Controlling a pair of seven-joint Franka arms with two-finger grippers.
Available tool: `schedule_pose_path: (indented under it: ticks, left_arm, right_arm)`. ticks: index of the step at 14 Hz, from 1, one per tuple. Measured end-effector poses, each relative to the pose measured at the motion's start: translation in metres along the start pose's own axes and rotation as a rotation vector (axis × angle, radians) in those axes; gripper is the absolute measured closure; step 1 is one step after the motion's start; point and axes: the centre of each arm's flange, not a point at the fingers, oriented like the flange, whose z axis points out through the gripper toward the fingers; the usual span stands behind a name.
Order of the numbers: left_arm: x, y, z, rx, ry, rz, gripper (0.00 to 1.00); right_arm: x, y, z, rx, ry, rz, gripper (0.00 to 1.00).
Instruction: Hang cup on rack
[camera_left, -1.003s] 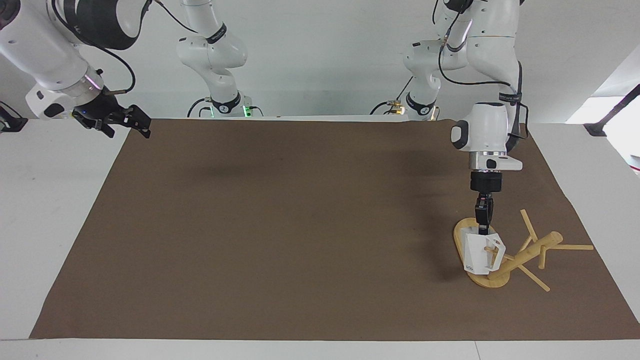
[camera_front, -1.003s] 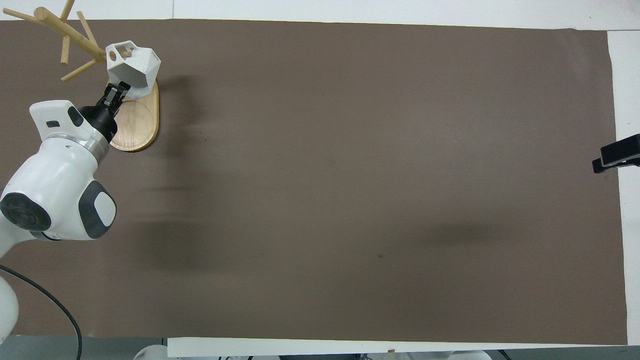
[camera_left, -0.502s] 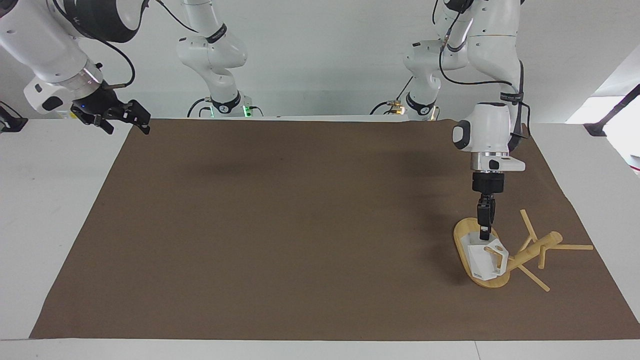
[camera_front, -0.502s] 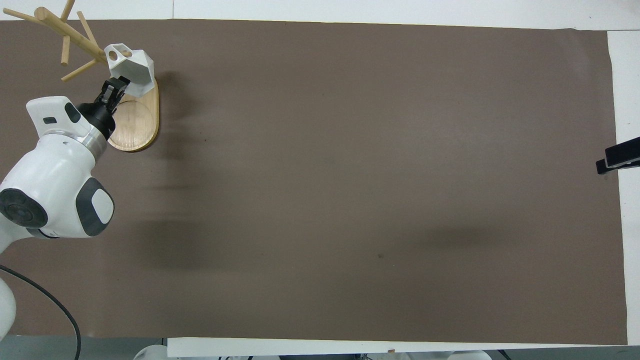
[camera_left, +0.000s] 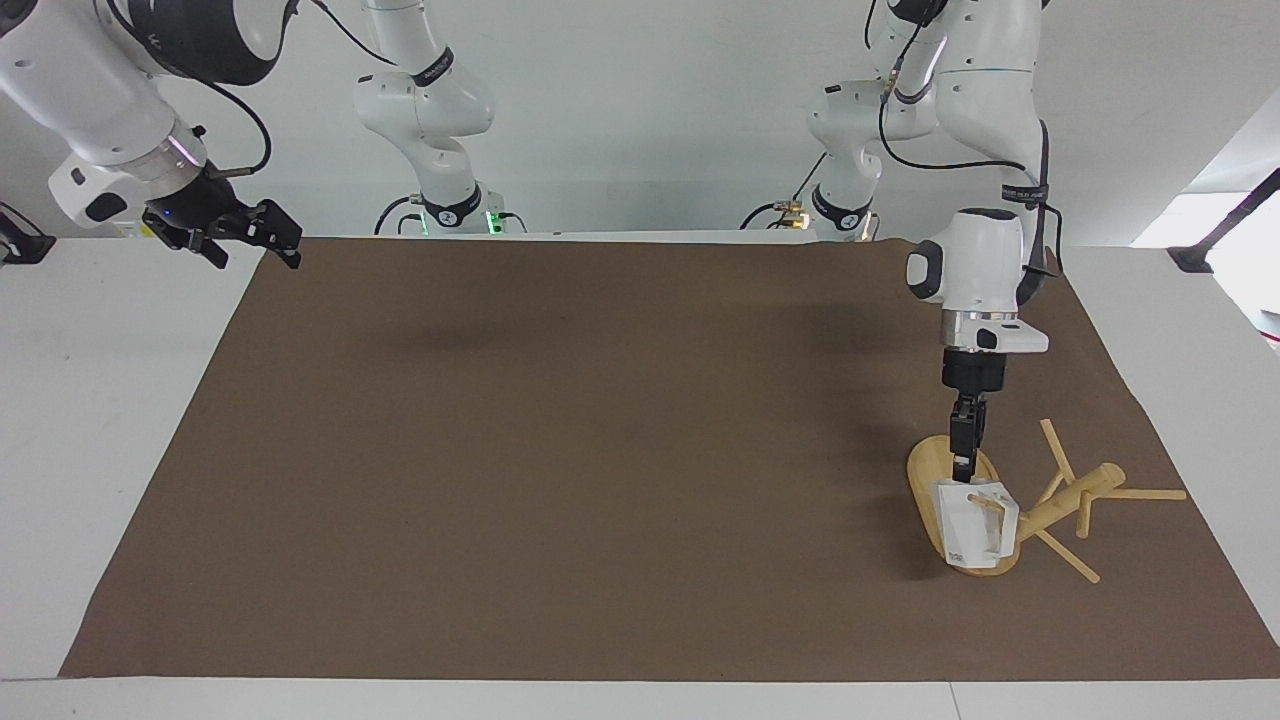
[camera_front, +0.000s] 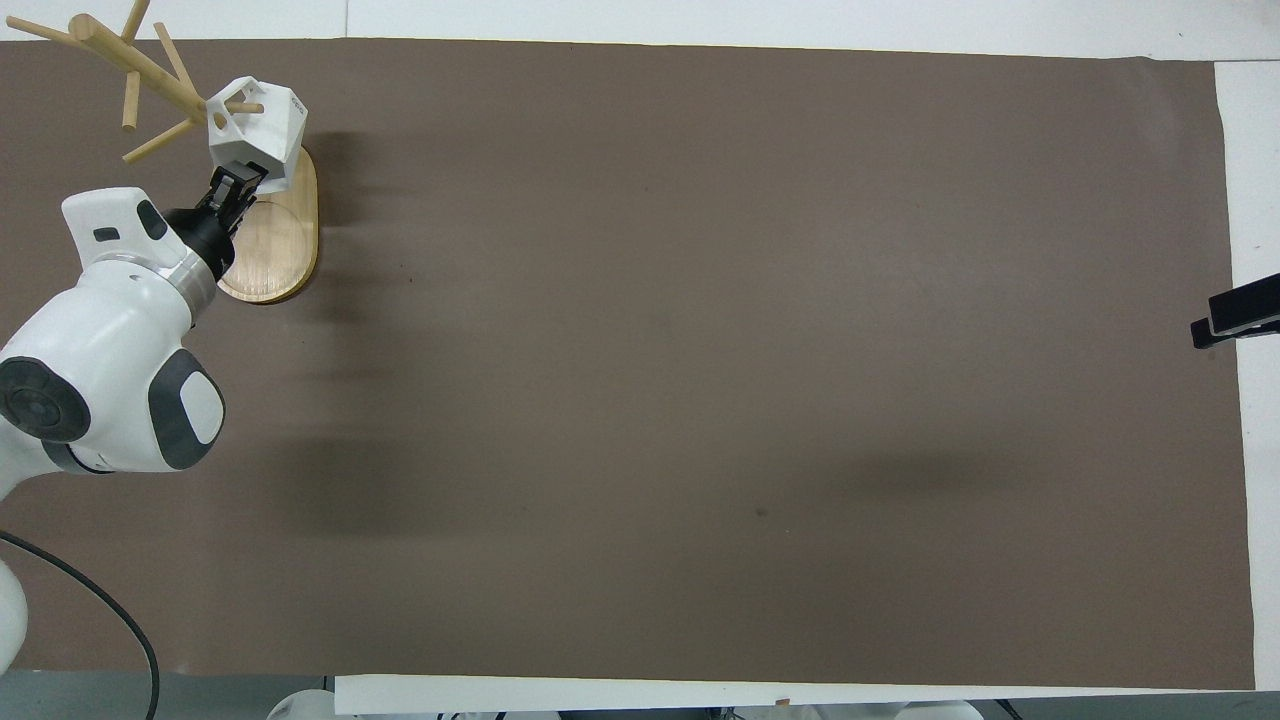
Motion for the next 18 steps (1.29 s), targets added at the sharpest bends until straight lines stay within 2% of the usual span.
schedule_pose_path:
  ticks: [4,7,9,12,14,15,16,17,18]
  left_arm:
    - [0.008,0.011,-0.006,0.073,-0.05,0.002,0.57]
    - [0.017,0.029,-0.036,0.149,-0.1,0.013,0.54]
    - [0.013,0.039,-0.056,0.225,-0.16,0.034,0.5]
    - [0.016,0.058,-0.092,0.381,-0.292,0.125,0.48]
    - [0.026,0.074,-0.114,0.441,-0.347,0.161,0.36]
    - [0.03,0.079,-0.121,0.458,-0.366,0.176,0.36]
    - [0.032,0.082,-0.125,0.474,-0.385,0.191,0.3]
    - [0.033,0.083,-0.128,0.492,-0.409,0.212,0.3]
    - [0.034,0.083,-0.132,0.514,-0.441,0.242,0.22]
  right_arm:
    - [0.0,0.0,0.0,0.0,0.0,0.0,0.0]
    - [0.0,0.0,0.0,0.0,0.0,0.0,0.0]
    - [0.0,0.0,0.0,0.0,0.0,0.0,0.0]
    - [0.0,0.0,0.0,0.0,0.0,0.0,0.0]
    - [0.0,0.0,0.0,0.0,0.0,0.0,0.0]
    - [0.0,0.0,0.0,0.0,0.0,0.0,0.0]
    - [0.0,0.0,0.0,0.0,0.0,0.0,0.0]
    - [0.0,0.0,0.0,0.0,0.0,0.0,0.0]
    - [0.0,0.0,0.0,0.0,0.0,0.0,0.0]
